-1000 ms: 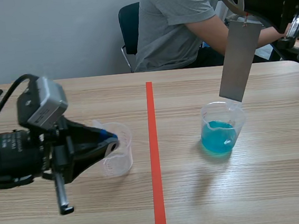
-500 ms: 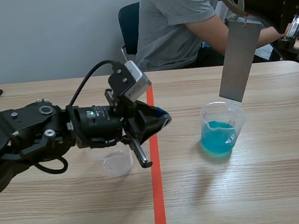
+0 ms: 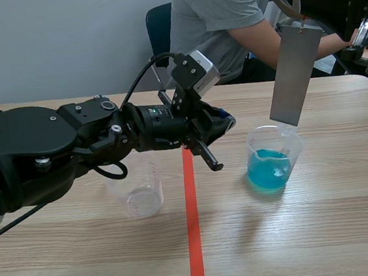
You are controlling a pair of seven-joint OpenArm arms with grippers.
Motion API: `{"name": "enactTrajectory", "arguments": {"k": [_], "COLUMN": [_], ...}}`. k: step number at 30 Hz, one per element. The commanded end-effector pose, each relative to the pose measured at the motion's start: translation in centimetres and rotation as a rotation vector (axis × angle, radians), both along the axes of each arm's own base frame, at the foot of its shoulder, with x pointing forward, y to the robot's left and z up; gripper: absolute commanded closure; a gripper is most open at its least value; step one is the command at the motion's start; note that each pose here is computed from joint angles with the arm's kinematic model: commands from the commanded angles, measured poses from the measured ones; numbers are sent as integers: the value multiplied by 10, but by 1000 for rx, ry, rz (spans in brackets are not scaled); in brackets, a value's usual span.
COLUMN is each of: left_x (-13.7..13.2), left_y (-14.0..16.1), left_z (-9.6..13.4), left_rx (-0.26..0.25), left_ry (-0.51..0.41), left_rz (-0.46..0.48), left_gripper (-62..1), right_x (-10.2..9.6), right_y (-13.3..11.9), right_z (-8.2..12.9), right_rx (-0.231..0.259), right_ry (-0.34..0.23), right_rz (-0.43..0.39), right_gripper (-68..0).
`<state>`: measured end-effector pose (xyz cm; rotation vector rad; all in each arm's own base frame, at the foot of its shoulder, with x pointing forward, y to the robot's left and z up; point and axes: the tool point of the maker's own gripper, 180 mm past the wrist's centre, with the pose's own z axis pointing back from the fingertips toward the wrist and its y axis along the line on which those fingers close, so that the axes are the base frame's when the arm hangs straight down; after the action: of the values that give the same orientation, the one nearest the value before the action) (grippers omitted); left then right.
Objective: Do the redox reaction experiment.
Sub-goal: 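Raise the plate and point at it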
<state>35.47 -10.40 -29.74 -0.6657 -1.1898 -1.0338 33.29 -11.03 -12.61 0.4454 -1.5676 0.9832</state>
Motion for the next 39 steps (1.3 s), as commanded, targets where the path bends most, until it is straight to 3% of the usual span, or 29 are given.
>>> {"name": "enactTrajectory", "arguments": {"k": [1, 13, 39], "left_x": [0, 0, 3], "left_y": [-14, -41, -42], "left_z": [15, 14, 14], "left_rx": [-49, -61, -58], "left_ry": [-13, -18, -23], "left_rz": [-14, 3, 25], "left_gripper": [-44, -44, -44], "right_x": [-1, -1, -1], "right_y": [0, 0, 0], "right_z": [15, 14, 14], "right_rx": [10, 10, 10], "right_ry": [-37, -37, -37], "right_rz": [13, 13, 13], "right_gripper": [-15, -15, -15]}}
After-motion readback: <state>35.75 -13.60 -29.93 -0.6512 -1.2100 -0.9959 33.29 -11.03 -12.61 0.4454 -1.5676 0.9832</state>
